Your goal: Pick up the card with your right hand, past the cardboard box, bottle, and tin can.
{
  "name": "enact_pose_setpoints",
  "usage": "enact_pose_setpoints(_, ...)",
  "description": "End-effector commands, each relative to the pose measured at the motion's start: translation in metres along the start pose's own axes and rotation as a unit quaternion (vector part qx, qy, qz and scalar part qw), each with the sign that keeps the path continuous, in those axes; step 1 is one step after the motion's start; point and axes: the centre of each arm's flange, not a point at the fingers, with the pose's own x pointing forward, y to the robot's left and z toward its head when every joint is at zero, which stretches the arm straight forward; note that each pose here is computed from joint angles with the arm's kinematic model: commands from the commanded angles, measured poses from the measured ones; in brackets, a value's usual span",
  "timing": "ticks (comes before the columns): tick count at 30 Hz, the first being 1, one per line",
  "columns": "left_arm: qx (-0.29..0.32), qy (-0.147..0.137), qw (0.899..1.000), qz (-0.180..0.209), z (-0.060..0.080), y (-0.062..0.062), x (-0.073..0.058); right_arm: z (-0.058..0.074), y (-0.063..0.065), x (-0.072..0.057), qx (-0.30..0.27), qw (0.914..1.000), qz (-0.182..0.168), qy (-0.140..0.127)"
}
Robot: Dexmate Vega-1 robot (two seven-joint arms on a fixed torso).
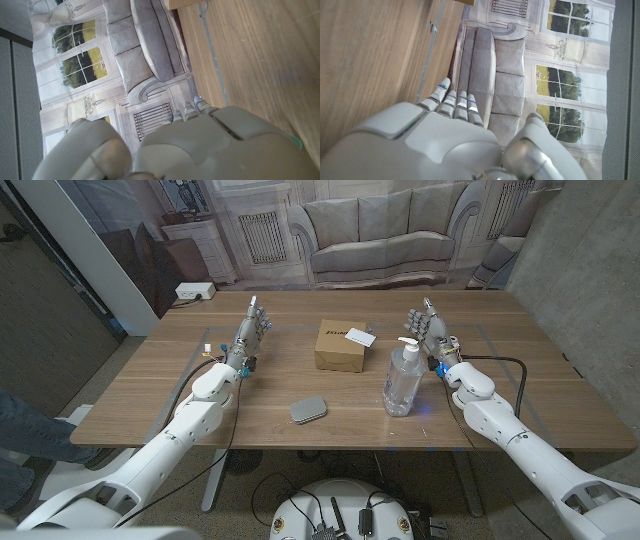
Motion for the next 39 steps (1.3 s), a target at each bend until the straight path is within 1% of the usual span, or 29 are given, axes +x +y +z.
enact_pose_setpoints(1,-0.013,-0.007,1.0,-0.009,0.002,0.002,-0.008,-0.005,0.007,-0.009,0.017,0.9996,0.021,-0.01)
enact_pose_setpoints(9,-0.007,-0.009,1.0,-0.01,0.007,0.003,-0.008,0.006,0.008,-0.01,0.002,0.9995,0.023,-0.021)
enact_pose_setpoints(14,-0.005,-0.015,1.0,-0.012,0.01,-0.001,-0.008,0.012,0.009,-0.011,-0.009,0.9992,0.028,-0.026)
enact_pose_setpoints(20,-0.003,-0.02,1.0,-0.015,0.014,-0.006,-0.008,0.014,0.005,-0.013,-0.018,0.9991,0.031,-0.025)
enact_pose_setpoints(29,0.008,-0.018,1.0,-0.021,0.018,-0.011,-0.008,0.017,0.0,-0.016,-0.038,0.9984,0.031,-0.026)
enact_pose_setpoints(34,0.012,-0.019,1.0,-0.022,0.02,-0.013,-0.01,0.018,0.0,-0.015,-0.047,0.998,0.032,-0.029)
enact_pose_setpoints(39,0.018,-0.019,0.999,-0.02,0.024,-0.011,-0.013,0.019,0.002,-0.014,-0.053,0.9974,0.034,-0.036)
